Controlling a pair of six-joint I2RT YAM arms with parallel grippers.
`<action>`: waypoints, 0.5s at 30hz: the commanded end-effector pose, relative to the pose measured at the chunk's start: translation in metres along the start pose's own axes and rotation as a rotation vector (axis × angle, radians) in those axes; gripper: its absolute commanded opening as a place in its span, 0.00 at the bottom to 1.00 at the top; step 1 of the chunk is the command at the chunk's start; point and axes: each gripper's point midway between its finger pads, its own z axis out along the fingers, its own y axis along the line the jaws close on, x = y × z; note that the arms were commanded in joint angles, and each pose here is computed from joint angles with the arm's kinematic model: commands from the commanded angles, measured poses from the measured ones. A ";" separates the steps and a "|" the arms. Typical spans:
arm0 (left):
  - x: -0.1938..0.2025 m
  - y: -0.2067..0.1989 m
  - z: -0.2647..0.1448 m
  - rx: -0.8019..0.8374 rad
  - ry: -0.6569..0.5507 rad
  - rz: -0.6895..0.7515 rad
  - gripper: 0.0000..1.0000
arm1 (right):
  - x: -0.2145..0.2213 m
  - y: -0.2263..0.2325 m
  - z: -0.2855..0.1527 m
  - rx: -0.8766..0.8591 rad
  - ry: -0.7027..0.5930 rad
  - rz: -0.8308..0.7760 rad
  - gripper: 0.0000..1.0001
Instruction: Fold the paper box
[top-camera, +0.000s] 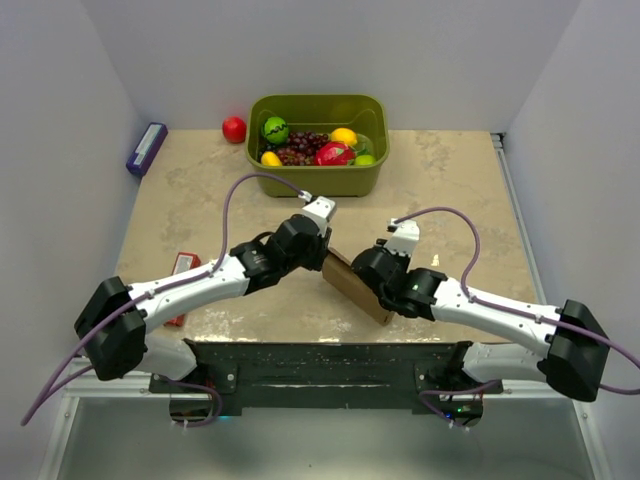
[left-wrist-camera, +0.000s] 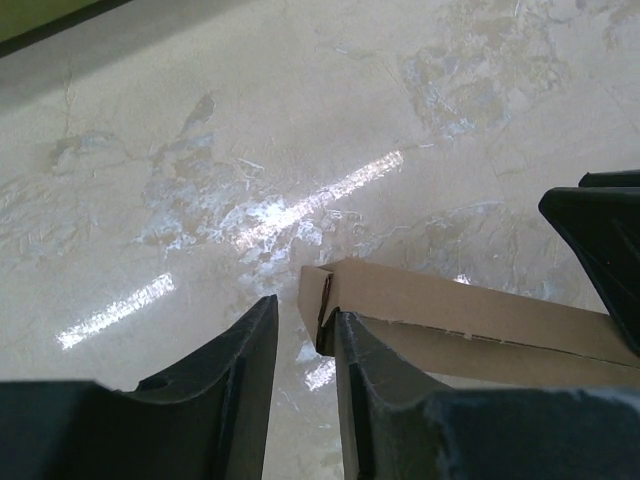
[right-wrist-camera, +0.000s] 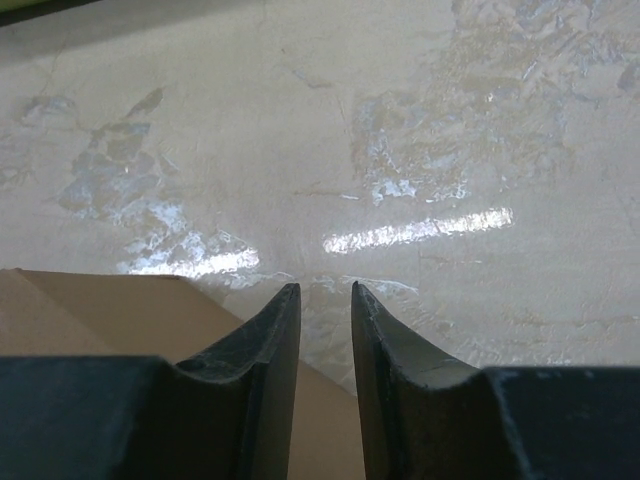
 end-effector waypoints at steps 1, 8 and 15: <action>0.038 0.002 -0.004 0.019 0.114 0.061 0.31 | -0.016 0.005 -0.008 -0.024 -0.027 0.010 0.33; 0.040 -0.005 0.000 0.068 0.116 0.090 0.23 | -0.037 0.008 -0.029 -0.104 -0.019 -0.047 0.45; 0.042 -0.010 0.003 0.090 0.126 0.104 0.18 | -0.055 0.028 -0.059 -0.344 -0.027 -0.119 0.36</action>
